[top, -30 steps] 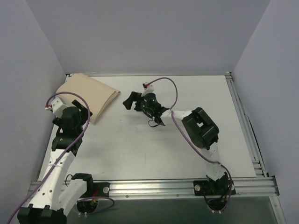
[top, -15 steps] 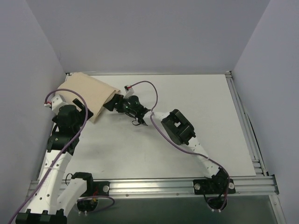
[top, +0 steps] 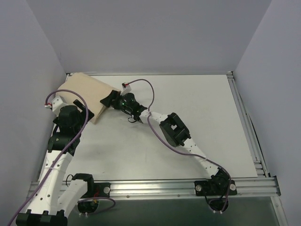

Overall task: Open and lay out the surgical kit
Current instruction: Move the surgical kit at the center of the board.

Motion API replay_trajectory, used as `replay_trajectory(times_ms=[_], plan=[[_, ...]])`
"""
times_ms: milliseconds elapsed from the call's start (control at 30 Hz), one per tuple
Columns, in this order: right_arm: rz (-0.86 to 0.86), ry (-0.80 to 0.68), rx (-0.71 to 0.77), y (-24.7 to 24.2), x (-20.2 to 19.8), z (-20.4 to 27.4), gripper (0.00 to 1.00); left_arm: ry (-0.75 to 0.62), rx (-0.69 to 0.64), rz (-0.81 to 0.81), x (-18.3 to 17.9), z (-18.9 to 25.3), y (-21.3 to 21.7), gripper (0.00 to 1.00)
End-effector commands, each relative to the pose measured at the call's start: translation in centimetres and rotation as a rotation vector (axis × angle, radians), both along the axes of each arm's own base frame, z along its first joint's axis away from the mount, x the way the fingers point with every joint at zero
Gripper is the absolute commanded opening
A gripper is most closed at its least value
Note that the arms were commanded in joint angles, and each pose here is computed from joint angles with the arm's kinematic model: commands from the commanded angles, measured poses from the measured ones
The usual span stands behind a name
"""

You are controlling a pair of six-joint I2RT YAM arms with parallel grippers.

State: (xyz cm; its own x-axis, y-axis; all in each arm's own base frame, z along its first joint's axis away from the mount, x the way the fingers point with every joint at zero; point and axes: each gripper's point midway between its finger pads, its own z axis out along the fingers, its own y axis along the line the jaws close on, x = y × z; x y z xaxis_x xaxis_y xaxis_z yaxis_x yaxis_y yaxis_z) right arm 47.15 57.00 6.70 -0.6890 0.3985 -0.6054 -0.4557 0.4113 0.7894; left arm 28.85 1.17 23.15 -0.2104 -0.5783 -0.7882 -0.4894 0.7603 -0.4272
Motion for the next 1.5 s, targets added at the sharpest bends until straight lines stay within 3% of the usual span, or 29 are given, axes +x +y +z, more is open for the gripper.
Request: replay_trajectory(times_ms=[0,67,233,267,367,500,600,633,767,833,900,1067,1100,1167,1233,1467], plan=[[-0.023,-0.004,0.046,1.2,0.4,1.1,0.88,-0.050,-0.014,0.013,0.3,2.1,0.1,0.94],[-0.031,-0.008,0.056,1.3,0.7,1.5,0.83,-0.053,-0.014,0.010,0.3,2.1,0.1,0.94],[-0.060,0.013,0.085,0.7,1.4,1.8,0.53,-0.046,-0.014,0.004,0.5,1.9,-0.1,0.95],[-0.068,0.014,0.093,0.3,1.8,1.9,0.52,-0.043,-0.019,-0.001,0.5,1.8,-0.1,0.96],[-0.070,0.024,0.094,-0.3,2.3,1.6,0.36,-0.044,-0.033,-0.019,0.7,1.7,-0.6,1.00],[-0.062,0.041,0.104,-1.4,2.4,1.3,0.00,-0.046,-0.044,-0.043,0.9,1.6,-1.0,0.91],[-0.084,0.006,0.160,-3.4,2.8,3.7,0.00,-0.037,-0.054,-0.098,1.2,1.2,-2.0,0.88],[-0.096,0.020,0.141,-4.6,2.4,2.0,0.00,-0.056,-0.058,-0.126,1.7,1.4,-2.4,0.87],[-0.120,-0.007,0.131,-8.7,3.2,3.1,0.00,-0.026,-0.144,-0.190,2.5,-0.3,-4.4,0.72],[-0.140,0.017,0.146,-11.9,3.4,2.0,0.00,-0.004,-0.179,-0.208,3.0,-1.1,-5.1,0.71],[-0.157,-0.017,0.175,-14.3,3.7,4.0,0.00,0.017,-0.203,-0.210,3.3,-1.9,-5.5,0.68],[-0.213,-0.024,0.100,-19.7,1.2,4.7,0.00,0.049,-0.258,-0.205,4.4,-4.2,-6.2,0.49],[-0.234,-0.034,0.095,-20.7,1.0,5.1,0.00,0.069,-0.271,-0.203,4.4,-5.1,-6.5,0.39],[-0.278,-0.015,0.068,-23.6,-0.4,5.0,0.00,0.093,-0.320,-0.192,4.9,-6.6,-7.1,0.31],[-0.312,-0.019,0.060,-25.5,-1.3,6.4,0.00,0.118,-0.354,-0.208,5.2,-8.1,-8.1,0.27],[-0.290,0.056,-0.029,-27.4,-8.7,4.1,0.00,0.276,-0.349,-0.272,8.0,-13.4,-11.8,0.13]])
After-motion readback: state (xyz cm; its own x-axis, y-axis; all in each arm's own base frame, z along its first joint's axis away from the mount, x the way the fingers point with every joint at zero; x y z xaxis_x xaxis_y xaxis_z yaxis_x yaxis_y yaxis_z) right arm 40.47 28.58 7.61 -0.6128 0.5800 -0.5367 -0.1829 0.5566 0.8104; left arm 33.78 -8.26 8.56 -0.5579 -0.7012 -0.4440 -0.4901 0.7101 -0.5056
